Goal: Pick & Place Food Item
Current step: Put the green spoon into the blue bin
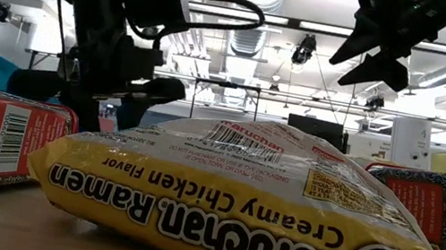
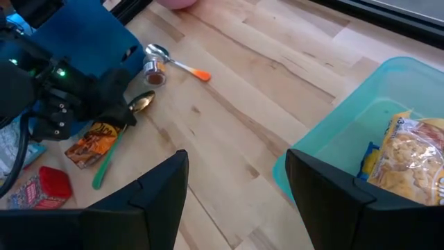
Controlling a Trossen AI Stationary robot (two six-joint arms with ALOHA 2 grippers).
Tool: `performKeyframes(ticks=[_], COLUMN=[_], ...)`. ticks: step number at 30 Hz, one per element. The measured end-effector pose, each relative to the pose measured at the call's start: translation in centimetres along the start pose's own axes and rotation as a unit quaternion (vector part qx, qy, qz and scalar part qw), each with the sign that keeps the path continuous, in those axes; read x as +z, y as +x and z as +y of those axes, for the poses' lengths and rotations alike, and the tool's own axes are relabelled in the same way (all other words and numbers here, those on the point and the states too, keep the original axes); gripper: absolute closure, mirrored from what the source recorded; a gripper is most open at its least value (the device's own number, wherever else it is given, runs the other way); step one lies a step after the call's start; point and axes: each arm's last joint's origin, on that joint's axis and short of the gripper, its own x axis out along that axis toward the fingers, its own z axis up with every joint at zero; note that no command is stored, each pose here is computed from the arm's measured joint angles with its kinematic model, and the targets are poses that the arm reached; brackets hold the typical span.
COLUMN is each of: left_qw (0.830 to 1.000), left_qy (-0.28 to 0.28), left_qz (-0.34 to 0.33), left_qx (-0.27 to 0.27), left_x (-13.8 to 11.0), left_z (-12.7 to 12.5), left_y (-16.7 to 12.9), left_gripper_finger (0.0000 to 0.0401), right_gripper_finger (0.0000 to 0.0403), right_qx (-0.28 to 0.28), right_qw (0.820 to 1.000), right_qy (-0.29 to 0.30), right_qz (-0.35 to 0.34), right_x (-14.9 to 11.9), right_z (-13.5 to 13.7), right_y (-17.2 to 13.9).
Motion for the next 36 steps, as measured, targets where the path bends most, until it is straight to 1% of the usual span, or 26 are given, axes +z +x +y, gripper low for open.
performKeyframes(ticks=[3,11,13,21,25,28,36], left_qw=[1.0,1.0,1.0,1.0,1.0,1.0,0.999], left_qy=[0.0,-0.001,-0.001,-0.001,-0.014,-0.024,-0.027], left_qz=[0.0,-0.005,-0.004,-0.004,-0.005,-0.013,-0.032], left_qx=[0.0,0.004,0.003,-0.002,0.002,0.011,0.028], left_x=[0.0,0.4,0.5,0.6,0.7,1.0,2.3], left_z=[0.0,0.4,0.5,0.5,0.6,1.1,2.5], left_y=[0.0,-0.4,-0.6,-0.7,-0.9,-1.4,-3.2], left_gripper_finger=[0.0284,0.0376,0.0389,0.0396,0.0396,0.0397,0.0398], right_gripper_finger=[0.0166,0.0166,0.0166,0.0166,0.0166,0.0166,0.0166], right_qx=[0.0,0.0,0.0,0.0,0.0,0.0,0.0], right_qw=[1.0,1.0,1.0,1.0,1.0,1.0,1.0], right_qy=[0.0,0.0,0.0,0.0,0.0,0.0,0.0], right_qz=[0.0,0.0,0.0,0.0,0.0,0.0,0.0], right_x=[0.0,0.0,0.0,0.0,0.0,0.0,0.0], right_z=[0.0,0.0,0.0,0.0,0.0,0.0,0.0], right_y=[0.0,0.0,0.0,0.0,0.0,0.0,0.0])
